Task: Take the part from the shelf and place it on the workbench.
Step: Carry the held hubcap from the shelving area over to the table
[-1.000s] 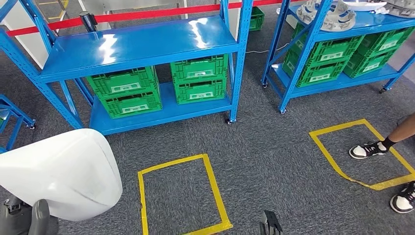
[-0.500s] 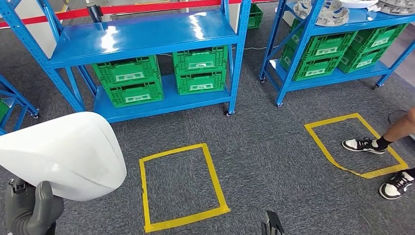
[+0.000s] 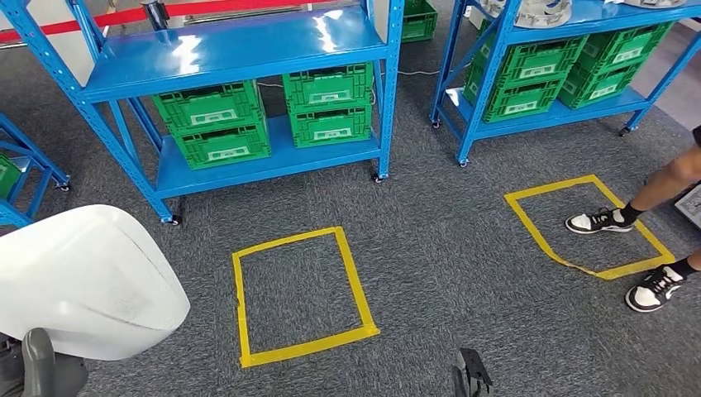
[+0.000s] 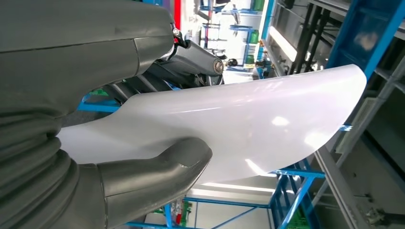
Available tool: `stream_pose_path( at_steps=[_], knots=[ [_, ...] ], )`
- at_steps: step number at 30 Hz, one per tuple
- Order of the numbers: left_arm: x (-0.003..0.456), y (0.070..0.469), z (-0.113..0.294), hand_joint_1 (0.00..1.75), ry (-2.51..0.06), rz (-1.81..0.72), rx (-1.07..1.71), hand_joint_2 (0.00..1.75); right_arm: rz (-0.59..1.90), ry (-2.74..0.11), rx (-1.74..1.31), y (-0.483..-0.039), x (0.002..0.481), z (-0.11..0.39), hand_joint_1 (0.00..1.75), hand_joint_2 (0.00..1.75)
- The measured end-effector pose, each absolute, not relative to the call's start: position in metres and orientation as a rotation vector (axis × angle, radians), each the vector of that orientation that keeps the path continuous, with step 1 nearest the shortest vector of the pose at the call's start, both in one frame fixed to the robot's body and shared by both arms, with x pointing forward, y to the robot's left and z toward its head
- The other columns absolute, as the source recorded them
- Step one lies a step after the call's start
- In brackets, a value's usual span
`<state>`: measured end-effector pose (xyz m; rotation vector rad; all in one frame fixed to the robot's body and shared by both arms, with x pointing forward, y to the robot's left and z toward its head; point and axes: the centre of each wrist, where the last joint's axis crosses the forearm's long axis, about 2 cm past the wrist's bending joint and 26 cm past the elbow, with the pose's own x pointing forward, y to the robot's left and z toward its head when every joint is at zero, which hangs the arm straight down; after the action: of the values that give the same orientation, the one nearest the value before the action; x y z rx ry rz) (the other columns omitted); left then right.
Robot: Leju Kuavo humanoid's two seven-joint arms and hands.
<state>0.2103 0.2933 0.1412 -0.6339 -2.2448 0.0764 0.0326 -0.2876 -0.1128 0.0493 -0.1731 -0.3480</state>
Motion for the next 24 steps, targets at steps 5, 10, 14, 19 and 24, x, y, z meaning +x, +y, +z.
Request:
stream_pose_path(
  at_steps=[5, 10, 14, 19, 24],
  knots=[
    [0.209, 0.297, 0.140, 1.75, -2.247, 0.071, -0.605, 1.75, -0.399, -0.054, 0.015, -0.289, 0.031, -0.113, 0.00, 0.00],
    [0.208, 0.300, 0.138, 1.75, -2.247, 0.090, -0.576, 1.75, -0.398, -0.112, 0.033, -0.287, 0.031, -0.113, 0.00, 0.00],
    [0.204, 0.305, 0.137, 1.75, -2.237, 0.060, -0.466, 1.75, -0.368, -0.127, 0.054, -0.285, 0.031, -0.113, 0.00, 0.00],
    [0.203, 0.311, 0.136, 1.75, -2.185, -0.002, -0.321, 1.75, -0.329, -0.211, 0.080, -0.278, 0.034, -0.112, 0.00, 0.00],
    [0.201, 0.312, 0.139, 1.75, -2.199, 0.020, -0.325, 1.75, -0.282, -0.238, 0.097, -0.276, 0.036, -0.112, 0.00, 0.00]
  ],
)
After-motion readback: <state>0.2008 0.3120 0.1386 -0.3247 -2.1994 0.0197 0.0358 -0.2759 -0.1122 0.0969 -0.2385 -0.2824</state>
